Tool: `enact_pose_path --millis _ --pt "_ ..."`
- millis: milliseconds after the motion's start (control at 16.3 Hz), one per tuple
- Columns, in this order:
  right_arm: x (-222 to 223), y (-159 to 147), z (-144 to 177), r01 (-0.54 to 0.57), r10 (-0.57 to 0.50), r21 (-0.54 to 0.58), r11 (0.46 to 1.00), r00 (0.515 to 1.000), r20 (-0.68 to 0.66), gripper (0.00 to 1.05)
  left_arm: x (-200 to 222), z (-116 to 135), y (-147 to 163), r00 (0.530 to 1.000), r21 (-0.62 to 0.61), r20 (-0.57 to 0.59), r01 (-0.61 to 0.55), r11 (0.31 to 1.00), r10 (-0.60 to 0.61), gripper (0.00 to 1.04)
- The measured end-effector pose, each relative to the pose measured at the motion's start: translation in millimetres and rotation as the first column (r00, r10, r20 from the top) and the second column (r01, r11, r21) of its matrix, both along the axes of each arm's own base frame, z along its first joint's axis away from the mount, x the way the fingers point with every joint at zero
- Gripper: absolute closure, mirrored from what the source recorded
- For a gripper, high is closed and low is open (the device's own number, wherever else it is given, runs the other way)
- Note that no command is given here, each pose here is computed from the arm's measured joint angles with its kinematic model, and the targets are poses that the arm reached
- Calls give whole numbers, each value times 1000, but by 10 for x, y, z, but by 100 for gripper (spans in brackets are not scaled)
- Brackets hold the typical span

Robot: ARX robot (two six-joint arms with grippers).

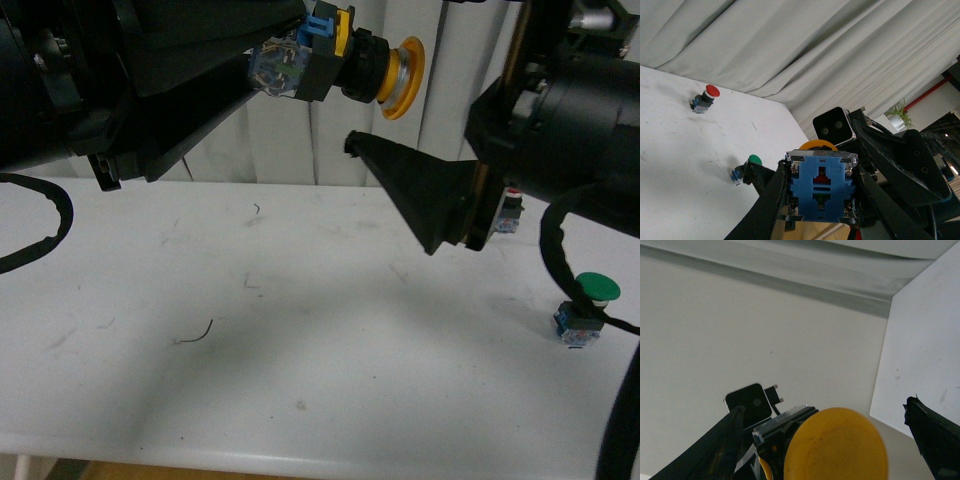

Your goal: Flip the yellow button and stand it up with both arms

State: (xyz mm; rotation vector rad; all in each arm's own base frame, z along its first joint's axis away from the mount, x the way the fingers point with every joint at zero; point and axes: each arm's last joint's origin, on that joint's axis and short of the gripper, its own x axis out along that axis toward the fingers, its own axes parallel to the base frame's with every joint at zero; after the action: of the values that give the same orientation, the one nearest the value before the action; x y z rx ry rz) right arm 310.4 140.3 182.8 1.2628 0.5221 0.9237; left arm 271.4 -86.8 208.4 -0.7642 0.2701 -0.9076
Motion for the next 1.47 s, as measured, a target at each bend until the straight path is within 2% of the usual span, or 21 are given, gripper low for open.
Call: enact_pose_path --millis 184,245,552,1042,1409,1471 --pt "-12 74 29 -16 16 5 1000 1000 11 6 -2 -5 -7 1000 2 -5 3 1000 -3 73" --pt "2 61 38 -5 5 8 1000 1000 13 12 -1 -5 -6 1000 2 -6 2 1000 -2 73" --pt "57 96 36 18 -17 37 999 1000 -12 69 -2 1 -5 1000 -9 -10 0 1000 0 73" --pt "65 147 26 19 -18 41 999 1000 -15 71 -10 -16 22 1000 -20 -22 -9 1000 9 73" --pt "50 166 13 -3 3 20 1000 1000 -4 71 -13 -14 18 1000 -22 -21 0 1000 0 10" --pt "49 166 11 -3 3 20 1000 1000 -4 71 -13 -16 18 1000 -21 -22 -1 1000 0 5"
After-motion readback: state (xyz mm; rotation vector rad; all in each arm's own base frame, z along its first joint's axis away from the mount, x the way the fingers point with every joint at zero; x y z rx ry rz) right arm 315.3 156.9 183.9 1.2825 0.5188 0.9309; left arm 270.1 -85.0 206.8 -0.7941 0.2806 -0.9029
